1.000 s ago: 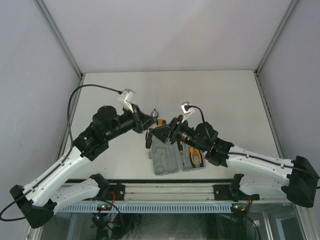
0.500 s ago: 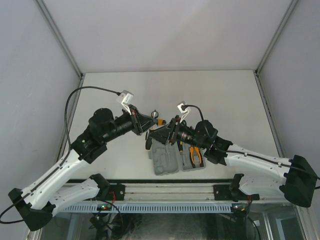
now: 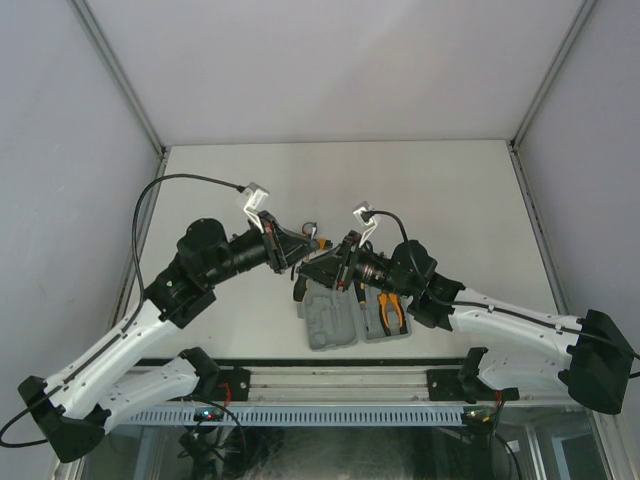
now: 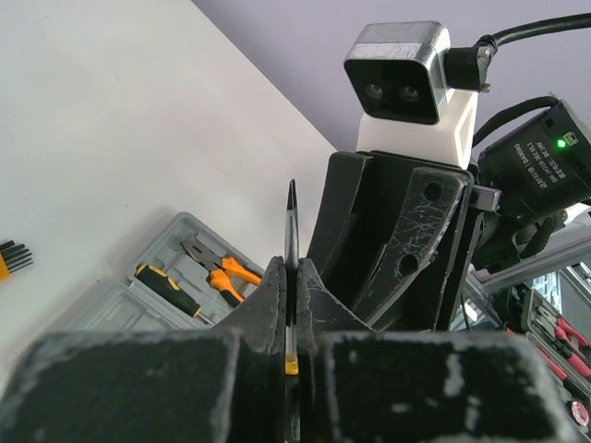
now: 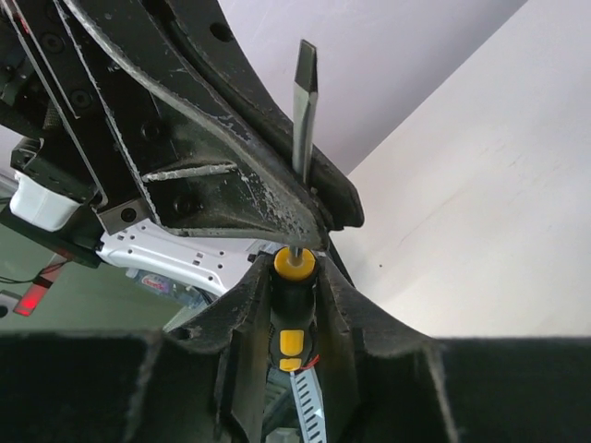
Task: Sort the tools into containers
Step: Adjust the screwdriver, then place the screwdriver in the storage box.
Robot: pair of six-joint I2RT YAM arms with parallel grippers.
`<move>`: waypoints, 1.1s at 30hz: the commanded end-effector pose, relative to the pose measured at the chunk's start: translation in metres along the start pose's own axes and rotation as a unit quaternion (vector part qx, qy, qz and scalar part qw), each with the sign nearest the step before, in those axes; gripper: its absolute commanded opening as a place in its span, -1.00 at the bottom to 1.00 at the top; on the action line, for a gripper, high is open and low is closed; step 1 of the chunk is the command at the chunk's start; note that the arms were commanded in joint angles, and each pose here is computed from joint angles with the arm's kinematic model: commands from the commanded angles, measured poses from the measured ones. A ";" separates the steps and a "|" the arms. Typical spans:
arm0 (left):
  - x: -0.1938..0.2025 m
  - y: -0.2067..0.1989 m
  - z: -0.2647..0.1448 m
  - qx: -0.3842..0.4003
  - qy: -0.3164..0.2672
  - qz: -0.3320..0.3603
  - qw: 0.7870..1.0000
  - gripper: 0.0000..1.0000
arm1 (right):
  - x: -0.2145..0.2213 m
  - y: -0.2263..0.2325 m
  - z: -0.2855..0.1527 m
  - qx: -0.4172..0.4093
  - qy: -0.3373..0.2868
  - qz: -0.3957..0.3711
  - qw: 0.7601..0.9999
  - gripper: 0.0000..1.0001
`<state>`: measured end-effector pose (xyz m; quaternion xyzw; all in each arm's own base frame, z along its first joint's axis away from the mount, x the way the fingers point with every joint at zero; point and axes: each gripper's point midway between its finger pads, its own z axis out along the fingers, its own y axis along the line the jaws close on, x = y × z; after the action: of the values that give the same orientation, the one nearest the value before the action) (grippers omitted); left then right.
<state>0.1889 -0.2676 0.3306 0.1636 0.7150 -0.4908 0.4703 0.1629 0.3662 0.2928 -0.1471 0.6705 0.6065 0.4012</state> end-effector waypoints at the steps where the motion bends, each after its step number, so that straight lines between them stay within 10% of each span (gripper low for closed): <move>1: -0.011 -0.013 -0.003 0.033 -0.024 0.007 0.999 -0.94 | -0.019 0.020 0.003 -0.036 -0.024 -0.018 0.999 -0.63; 13: -0.015 -0.002 -0.008 -0.004 -0.037 0.010 0.999 0.17 | -0.018 -0.021 -0.020 0.089 -0.025 -0.037 0.995 -1.00; 33: 0.019 0.111 -0.046 -0.265 0.008 -0.006 0.964 0.29 | 0.041 -0.152 -0.131 0.438 0.163 -0.068 0.882 -1.00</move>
<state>0.2294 -0.1958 0.2717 0.0390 0.8118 -0.3174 0.4885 0.1908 0.2382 0.1583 -0.0843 0.8895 0.2510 0.3723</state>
